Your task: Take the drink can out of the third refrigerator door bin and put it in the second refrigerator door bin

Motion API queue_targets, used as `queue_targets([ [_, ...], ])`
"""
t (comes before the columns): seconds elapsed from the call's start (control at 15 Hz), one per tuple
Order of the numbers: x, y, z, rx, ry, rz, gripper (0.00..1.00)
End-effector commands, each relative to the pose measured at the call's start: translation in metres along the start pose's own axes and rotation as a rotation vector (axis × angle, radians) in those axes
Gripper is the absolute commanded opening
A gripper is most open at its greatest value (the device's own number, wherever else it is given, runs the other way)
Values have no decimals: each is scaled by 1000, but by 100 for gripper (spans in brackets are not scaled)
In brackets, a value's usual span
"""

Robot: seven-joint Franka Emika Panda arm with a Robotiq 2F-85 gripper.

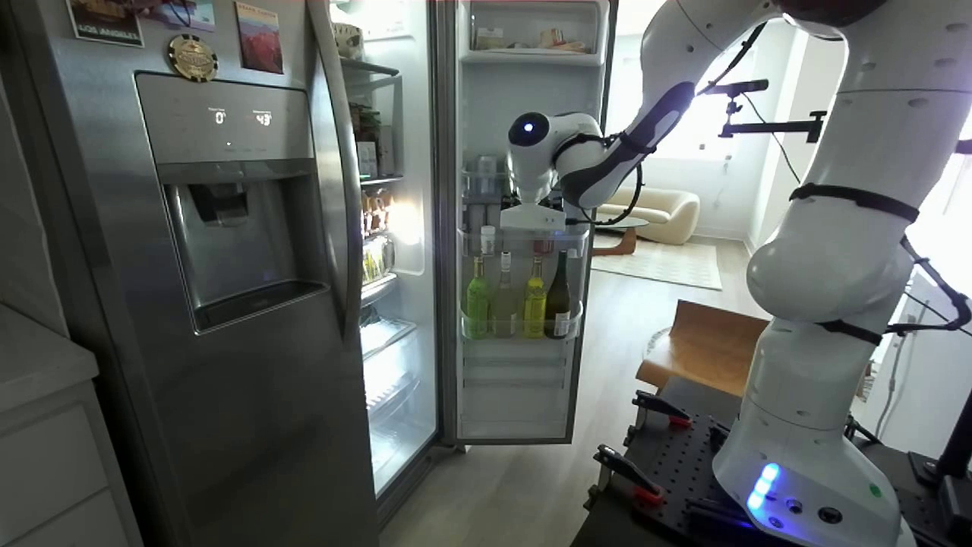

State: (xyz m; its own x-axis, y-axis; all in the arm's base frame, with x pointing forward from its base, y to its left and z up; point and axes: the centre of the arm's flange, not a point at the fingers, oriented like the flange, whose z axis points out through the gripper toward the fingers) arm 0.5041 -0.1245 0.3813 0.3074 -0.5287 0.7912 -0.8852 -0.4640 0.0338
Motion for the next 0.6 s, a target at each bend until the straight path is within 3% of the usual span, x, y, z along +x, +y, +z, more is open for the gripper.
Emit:
queue_targets([
  [0.0,-1,-13,29,-36,-8,20,100],
  [0.27,9,-8,57,-55,-14,34,100],
  [0.53,21,-1,81,-64,33,59,100],
])
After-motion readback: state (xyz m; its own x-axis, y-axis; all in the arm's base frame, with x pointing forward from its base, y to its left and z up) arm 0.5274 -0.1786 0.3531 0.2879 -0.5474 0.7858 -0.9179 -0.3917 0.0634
